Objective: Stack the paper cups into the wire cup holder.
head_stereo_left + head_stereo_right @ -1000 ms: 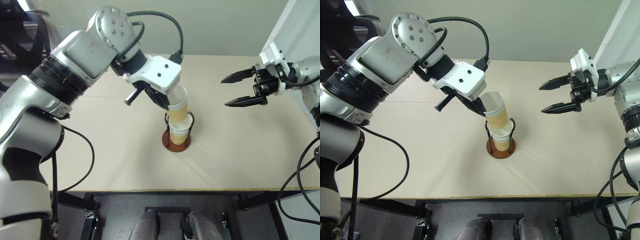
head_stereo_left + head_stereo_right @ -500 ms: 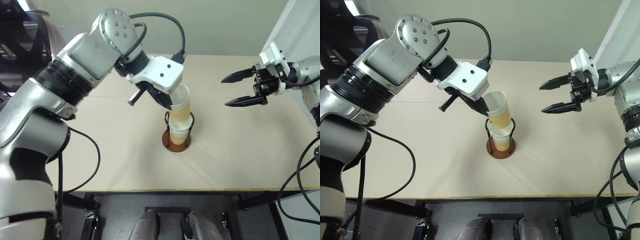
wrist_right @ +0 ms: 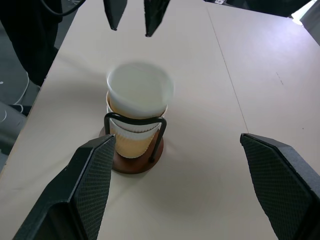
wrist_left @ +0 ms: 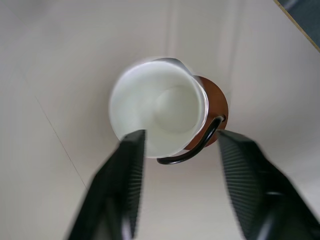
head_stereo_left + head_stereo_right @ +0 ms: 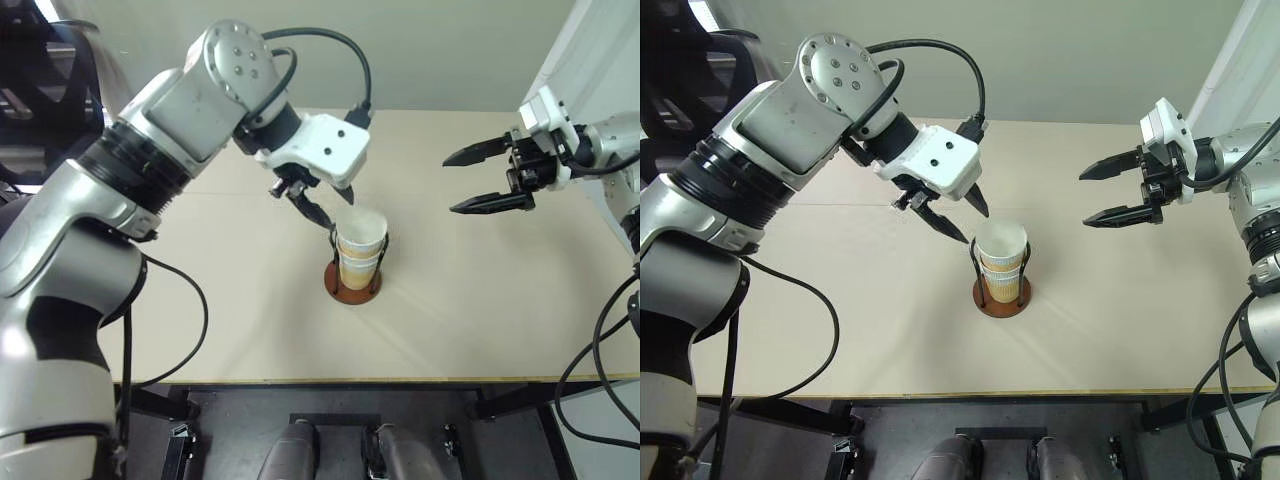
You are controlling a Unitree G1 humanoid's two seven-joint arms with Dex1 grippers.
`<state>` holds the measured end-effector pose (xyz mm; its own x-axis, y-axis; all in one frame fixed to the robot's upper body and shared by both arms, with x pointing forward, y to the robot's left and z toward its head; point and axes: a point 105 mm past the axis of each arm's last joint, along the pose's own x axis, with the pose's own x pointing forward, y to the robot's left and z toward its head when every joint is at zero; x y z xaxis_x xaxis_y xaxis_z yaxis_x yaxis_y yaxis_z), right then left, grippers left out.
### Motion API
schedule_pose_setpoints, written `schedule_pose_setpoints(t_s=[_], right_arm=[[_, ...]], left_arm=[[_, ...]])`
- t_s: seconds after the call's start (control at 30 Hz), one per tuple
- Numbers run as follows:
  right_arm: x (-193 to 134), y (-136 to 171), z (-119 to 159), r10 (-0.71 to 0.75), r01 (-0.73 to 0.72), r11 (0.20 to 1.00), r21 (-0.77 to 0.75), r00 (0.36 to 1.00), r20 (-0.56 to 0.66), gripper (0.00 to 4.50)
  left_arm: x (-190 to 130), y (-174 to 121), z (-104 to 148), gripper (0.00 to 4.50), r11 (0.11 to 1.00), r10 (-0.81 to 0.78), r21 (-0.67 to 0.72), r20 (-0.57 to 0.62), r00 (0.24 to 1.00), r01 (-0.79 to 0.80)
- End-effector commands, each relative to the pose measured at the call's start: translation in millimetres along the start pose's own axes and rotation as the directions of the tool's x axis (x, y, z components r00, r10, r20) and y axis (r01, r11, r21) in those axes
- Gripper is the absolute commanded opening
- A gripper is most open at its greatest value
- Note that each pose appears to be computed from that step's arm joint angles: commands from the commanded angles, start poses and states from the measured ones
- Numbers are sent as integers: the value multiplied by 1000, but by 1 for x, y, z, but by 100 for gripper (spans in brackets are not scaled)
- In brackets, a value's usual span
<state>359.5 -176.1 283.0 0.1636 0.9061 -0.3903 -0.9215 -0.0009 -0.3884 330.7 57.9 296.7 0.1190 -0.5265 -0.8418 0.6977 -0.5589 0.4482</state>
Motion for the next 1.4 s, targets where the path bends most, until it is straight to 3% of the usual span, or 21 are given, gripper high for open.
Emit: schedule_pose_setpoints(t_s=[0.03, 0.1, 0.5, 0.83, 0.97, 1.07, 1.13, 1.3, 1.4], right_arm=[[-5, -4, 13, -16, 16, 999, -51, 1000, 14, 405], [-5, -4, 13, -16, 17, 998, -53, 1000, 14, 405], [-3, -6, 13, -21, 21, 998, -60, 1000, 9, 405], [1, -8, 11, -20, 20, 998, -66, 1000, 3, 405], [-2, -15, 11, -60, 61, 997, -50, 998, 4, 405], [-3, -23, 9, -106, 106, 994, -29, 994, 10, 405], [-2, -32, 9, -178, 179, 984, -20, 983, 50, 405], [3, -47, 5, -318, 316, 948, 37, 942, 104, 405], [5, -42, 0, -284, 278, 958, 63, 953, 111, 405]], left_arm=[[-10, -1, 4, 379, 1000, 7, 24, -1, 1000, -7], [-11, -1, 4, 447, 1000, 7, 26, -6, 1000, -7], [-26, 4, -1, 447, 996, 76, 54, -44, 996, -74], [-85, -13, -38, 447, 918, 370, -123, -75, 926, -376], [-118, -21, -54, 447, 777, 580, -234, -93, 809, -584], [-141, -36, -72, 447, 594, 733, -351, -134, 667, -724], [-153, -54, -89, 447, 423, 825, -429, -182, 535, -798], [-152, -99, -115, 447, 75, 911, -586, -288, 294, -807], [-142, -115, -123, 447, -15, 914, -641, -320, 250, -767]])
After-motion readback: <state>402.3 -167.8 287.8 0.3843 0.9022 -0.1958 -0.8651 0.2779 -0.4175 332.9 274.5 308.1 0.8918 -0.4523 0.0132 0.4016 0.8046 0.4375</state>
